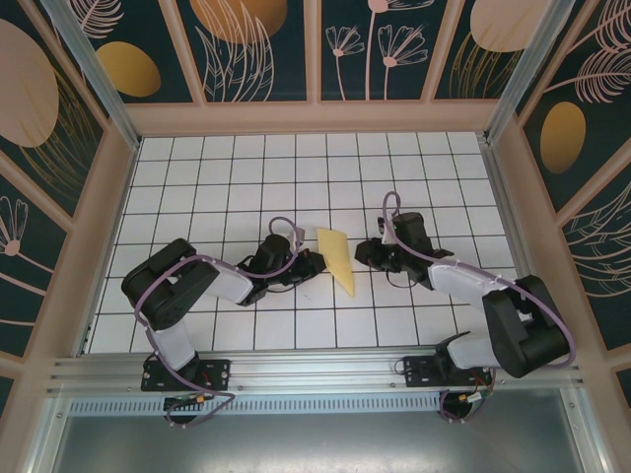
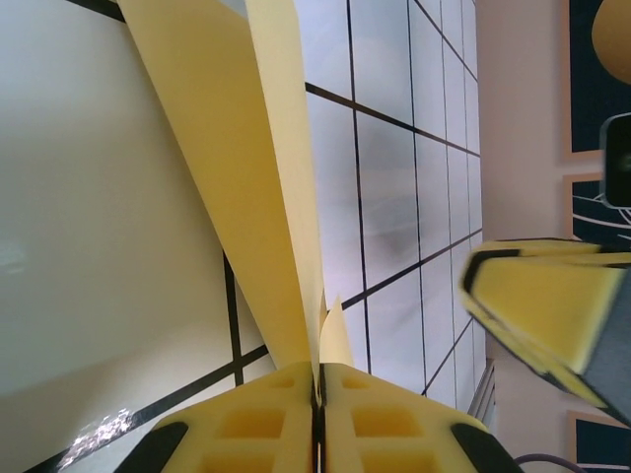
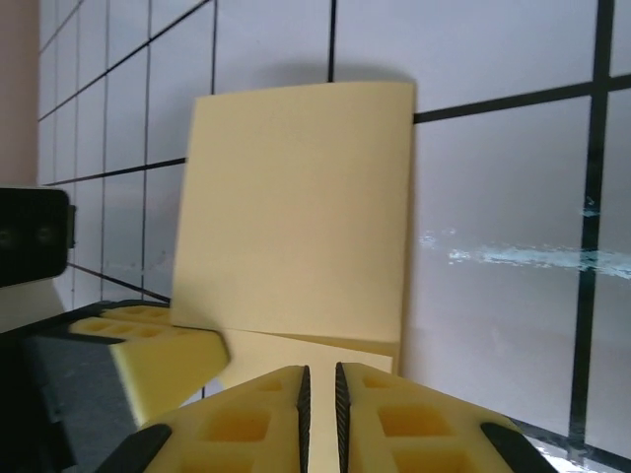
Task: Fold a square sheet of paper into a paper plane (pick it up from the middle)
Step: Fold the wing for the fifth time at the center of the table.
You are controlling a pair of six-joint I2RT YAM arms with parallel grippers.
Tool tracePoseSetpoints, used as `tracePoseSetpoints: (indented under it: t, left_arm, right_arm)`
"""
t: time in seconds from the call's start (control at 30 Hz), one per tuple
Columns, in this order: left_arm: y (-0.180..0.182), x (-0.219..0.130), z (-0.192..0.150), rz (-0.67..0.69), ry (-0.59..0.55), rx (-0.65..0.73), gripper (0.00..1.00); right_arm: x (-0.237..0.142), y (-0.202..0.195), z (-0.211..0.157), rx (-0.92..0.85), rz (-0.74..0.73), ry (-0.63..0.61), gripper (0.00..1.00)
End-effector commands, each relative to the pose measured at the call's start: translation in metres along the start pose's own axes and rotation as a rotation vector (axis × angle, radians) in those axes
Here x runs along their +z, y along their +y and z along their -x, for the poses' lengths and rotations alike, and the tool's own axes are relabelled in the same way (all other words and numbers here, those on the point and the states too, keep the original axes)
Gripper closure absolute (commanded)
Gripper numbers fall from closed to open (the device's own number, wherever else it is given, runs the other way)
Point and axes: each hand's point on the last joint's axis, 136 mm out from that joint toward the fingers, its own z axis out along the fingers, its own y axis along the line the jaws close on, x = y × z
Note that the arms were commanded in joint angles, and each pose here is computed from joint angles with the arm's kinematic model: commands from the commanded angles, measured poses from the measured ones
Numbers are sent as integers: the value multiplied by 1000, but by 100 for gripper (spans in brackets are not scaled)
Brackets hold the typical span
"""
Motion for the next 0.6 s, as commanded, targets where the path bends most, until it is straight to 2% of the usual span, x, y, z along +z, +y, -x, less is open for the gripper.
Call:
tracePoseSetpoints:
  t: [0.0,0.27,0.43,0.57]
  left_arm:
    - [-1,3,1,-13,-8,5,90]
    - [6,5,-1,13,2,2,90]
    - [10,5,-2,35,9,3,90]
    - [14,6,-4,53,17,11,85]
  right_arm:
    - [1,6,-15,-3,39,55,86]
    - [30,6,-25,8,60,133,92]
    - [45,-16,-29,35,-2,152,93]
    - [55,-30,-45,66,-12,201,94]
